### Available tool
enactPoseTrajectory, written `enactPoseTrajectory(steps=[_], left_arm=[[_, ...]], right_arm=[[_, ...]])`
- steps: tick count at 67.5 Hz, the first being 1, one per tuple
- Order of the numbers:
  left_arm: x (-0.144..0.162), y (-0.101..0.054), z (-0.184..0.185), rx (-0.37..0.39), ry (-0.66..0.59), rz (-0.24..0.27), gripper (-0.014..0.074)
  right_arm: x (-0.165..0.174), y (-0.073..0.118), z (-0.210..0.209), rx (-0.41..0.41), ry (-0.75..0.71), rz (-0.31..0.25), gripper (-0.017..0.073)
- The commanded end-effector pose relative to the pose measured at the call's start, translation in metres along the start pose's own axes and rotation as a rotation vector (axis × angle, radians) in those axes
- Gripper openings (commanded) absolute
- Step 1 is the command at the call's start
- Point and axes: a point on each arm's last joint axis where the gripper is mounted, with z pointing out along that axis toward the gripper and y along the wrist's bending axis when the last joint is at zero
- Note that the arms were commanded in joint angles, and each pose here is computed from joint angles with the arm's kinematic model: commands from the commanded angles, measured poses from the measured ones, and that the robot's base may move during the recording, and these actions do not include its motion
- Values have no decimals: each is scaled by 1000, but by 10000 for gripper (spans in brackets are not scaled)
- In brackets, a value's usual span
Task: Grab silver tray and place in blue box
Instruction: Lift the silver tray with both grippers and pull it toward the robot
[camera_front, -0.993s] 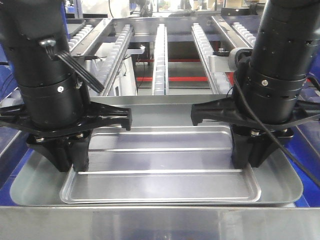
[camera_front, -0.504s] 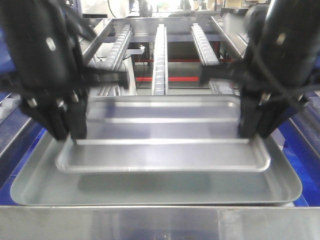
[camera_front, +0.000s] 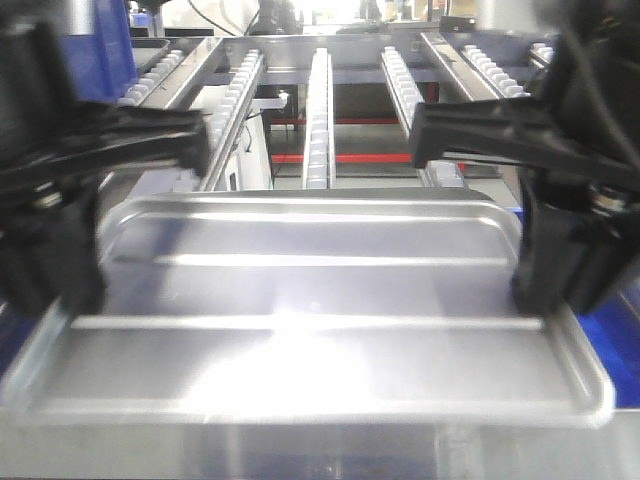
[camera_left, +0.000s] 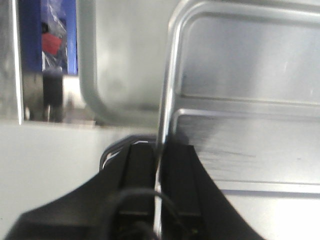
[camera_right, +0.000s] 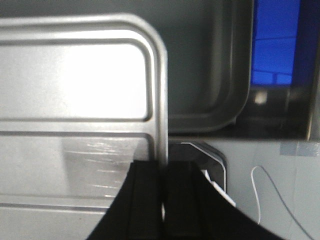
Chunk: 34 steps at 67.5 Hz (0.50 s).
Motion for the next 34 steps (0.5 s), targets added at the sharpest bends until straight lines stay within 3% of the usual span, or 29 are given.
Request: enactPoseTrajectory(steps=[1,13,34], left_arm=[[10,1,-19,60,-48,-17,-8],[28,4,-28,42,-55,2,-8],[29,4,-30,47,-67,13,-8]], right_arm=[[6,2,-17,-62,-57,23,54],[24,4,-19,-19,-55,12,54],[27,8,-21,-17,-86,-24,54]])
